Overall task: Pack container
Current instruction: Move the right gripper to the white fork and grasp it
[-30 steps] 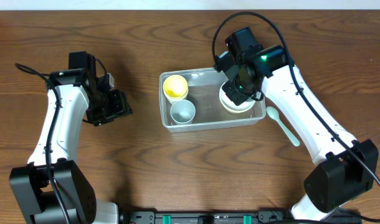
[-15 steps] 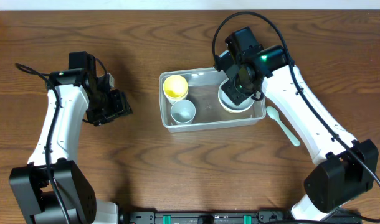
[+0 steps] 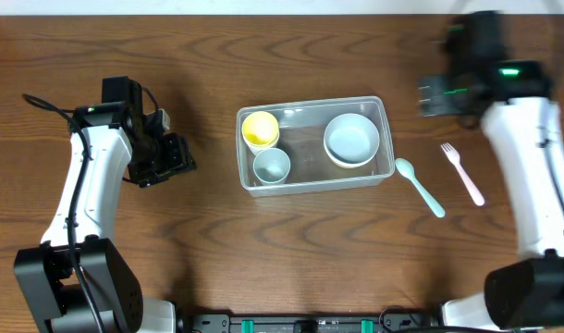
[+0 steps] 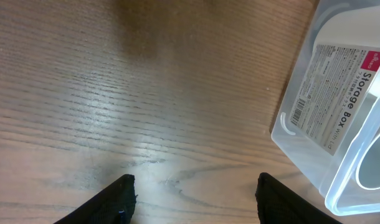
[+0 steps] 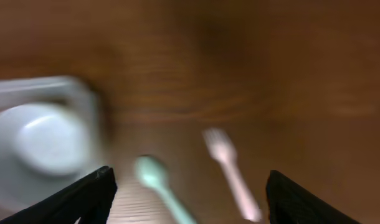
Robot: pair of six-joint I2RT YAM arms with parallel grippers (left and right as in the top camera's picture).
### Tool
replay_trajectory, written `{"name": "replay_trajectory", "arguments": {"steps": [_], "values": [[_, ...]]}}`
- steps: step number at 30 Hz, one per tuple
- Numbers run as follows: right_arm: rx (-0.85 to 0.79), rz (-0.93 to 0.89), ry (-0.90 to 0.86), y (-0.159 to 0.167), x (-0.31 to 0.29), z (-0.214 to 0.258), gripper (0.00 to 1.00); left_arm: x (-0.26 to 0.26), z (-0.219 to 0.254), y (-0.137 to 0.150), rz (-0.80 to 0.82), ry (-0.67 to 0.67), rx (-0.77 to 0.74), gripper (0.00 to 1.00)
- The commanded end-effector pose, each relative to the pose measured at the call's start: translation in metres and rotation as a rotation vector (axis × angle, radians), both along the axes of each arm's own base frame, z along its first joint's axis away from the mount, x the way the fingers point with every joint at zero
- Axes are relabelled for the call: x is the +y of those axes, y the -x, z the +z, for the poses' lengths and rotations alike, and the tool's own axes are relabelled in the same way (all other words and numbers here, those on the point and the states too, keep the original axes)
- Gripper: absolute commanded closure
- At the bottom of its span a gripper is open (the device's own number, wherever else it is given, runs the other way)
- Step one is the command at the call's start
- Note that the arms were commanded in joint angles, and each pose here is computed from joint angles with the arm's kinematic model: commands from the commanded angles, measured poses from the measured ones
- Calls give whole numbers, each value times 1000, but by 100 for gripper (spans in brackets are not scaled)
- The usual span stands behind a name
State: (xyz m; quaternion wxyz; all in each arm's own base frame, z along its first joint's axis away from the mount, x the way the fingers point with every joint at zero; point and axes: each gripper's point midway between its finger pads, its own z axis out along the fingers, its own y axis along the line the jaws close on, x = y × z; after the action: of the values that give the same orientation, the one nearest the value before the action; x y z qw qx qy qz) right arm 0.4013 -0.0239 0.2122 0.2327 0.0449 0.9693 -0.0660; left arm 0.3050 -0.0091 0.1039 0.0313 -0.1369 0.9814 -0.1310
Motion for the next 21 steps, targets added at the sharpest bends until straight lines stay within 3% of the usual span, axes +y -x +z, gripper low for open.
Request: {"name": "replay_trajectory", "arguments": {"steps": [1, 8, 21], "values": [[84, 62, -22, 8, -31, -21, 18, -1, 3, -1, -15, 9, -11, 37], [282, 83, -63, 26, -68, -101, 13, -1, 3, -1, -15, 9, -11, 37], [456, 156, -114, 29, -64, -188, 14, -1, 3, -3, -15, 8, -17, 37]]}}
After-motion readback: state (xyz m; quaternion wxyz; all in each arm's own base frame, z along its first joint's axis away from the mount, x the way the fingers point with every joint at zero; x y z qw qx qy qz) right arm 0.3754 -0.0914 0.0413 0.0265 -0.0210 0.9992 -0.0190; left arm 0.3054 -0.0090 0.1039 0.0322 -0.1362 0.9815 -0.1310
